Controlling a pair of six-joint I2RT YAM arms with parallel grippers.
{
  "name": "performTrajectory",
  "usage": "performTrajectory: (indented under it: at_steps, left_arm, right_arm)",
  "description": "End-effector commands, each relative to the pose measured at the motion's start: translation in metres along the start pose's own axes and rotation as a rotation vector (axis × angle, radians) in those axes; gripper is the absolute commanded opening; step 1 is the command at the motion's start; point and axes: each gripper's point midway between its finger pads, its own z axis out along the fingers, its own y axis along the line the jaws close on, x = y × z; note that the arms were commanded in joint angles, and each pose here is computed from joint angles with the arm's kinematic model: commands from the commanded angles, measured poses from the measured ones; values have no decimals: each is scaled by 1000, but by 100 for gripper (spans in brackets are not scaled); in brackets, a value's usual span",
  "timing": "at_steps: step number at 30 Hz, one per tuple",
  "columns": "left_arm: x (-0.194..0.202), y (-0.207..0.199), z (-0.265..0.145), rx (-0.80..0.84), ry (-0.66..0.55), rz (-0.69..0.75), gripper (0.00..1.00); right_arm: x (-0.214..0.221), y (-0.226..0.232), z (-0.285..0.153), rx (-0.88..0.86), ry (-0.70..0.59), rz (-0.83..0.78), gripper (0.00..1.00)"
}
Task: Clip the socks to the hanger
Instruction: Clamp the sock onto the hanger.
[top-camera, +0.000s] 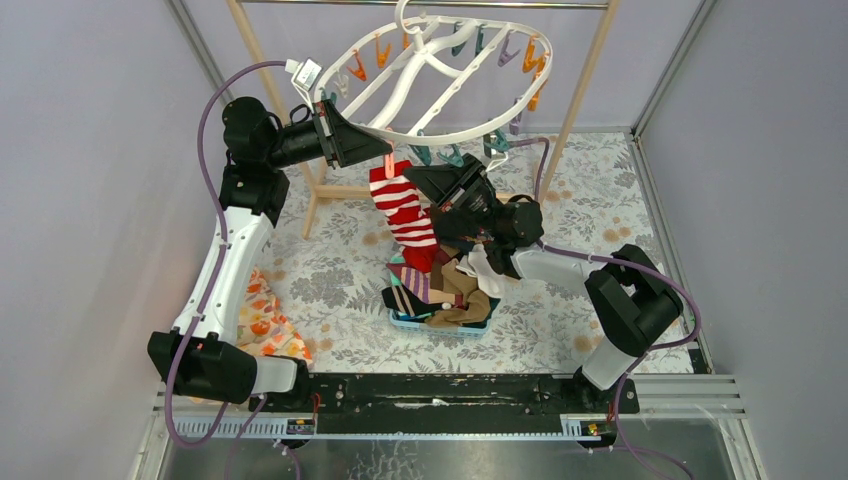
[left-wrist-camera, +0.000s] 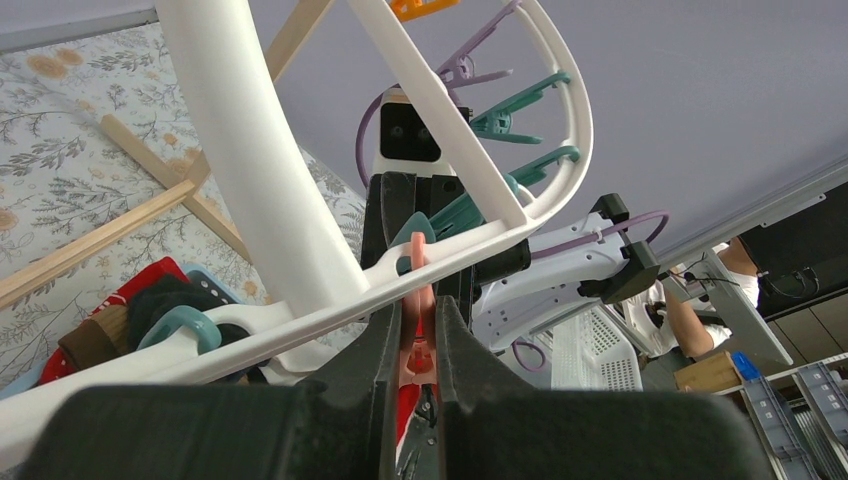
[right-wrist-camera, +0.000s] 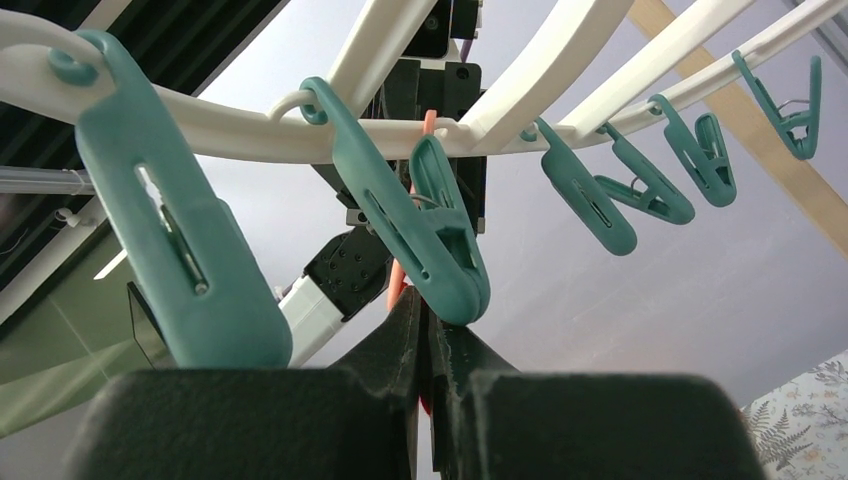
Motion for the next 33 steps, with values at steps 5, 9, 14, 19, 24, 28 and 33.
performTrajectory:
  at_steps: [5,9,14,19,24,28,33]
  left_arm:
    - [5,-23,-4,66,33,53,15]
    - [6,-24,-5,64,31,54,49]
    - [8,-24,-7,56,31,56,64]
    - [14,-20,-10,22,40,82,72]
    - [26,-1,-15,-69,55,128,69]
    - [43,25,-21,-155,80,185,65]
    - [54,37,-21,-175,83,145,60]
  right_arm:
    - [-25,50,15,-182,-80,-45,7]
    - [-25,49,15,-176,-85,-41,19]
    - [-26,50,15,-180,-84,-38,26]
    - [-26,49,13,-168,-94,-40,43]
    - [-26,45,5,-141,-102,-56,58]
    - [-25,41,-1,-116,-108,-58,59]
    - [-23,40,0,-120,-93,-52,59]
